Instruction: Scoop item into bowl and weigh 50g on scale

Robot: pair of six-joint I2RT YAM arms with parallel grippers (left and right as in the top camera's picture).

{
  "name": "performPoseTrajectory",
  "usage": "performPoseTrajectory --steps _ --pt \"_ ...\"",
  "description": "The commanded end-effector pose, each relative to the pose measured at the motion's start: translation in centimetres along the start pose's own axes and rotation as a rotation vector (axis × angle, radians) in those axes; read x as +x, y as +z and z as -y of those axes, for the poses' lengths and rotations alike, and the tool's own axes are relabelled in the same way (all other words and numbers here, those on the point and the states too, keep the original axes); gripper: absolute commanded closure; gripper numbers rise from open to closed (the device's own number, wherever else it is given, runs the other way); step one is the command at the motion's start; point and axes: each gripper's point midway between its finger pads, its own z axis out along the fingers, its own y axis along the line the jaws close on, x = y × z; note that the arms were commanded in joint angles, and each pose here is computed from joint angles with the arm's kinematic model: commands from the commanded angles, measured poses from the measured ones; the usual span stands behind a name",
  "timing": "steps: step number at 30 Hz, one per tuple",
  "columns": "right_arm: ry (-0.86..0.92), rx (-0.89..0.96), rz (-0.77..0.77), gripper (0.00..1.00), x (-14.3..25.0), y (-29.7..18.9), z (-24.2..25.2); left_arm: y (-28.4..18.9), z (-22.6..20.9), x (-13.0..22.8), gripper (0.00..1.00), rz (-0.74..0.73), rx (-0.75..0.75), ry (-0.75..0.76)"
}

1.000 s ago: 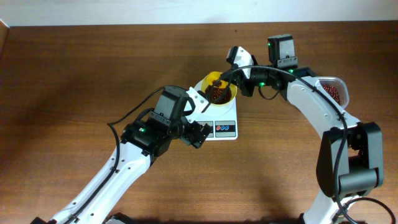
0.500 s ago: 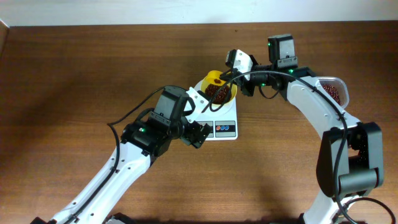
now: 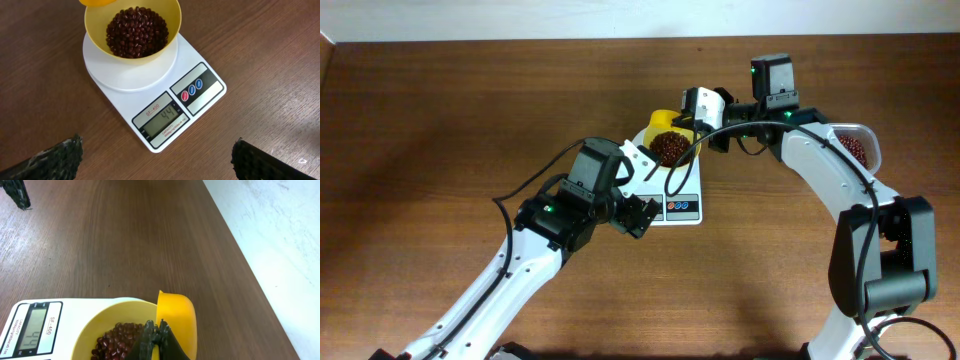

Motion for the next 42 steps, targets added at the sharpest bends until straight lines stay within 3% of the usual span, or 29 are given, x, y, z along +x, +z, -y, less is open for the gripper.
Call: performPoseTrajectory --steps 1,27,35,42 --pt "-0.020 -0.035 0.045 0.96 -0.8 0.4 -0.8 -0.6 0.1 -0.5 0.01 0.024 0.004 -0.012" --pt "-0.042 -0.049 0.111 0.96 -2.3 0.5 -0.8 -0.6 0.1 -0.5 0.01 0.024 0.004 -0.012" --pt "0.018 0.033 0.179 0.96 -4.5 0.1 1.9 -0.6 0.1 -0.5 0.01 0.024 0.004 -0.012" --pt "-0.009 0.173 0.327 0.96 -9.1 -1.6 6.0 -0.6 0.1 -0.5 0.01 0.024 0.004 -0.012"
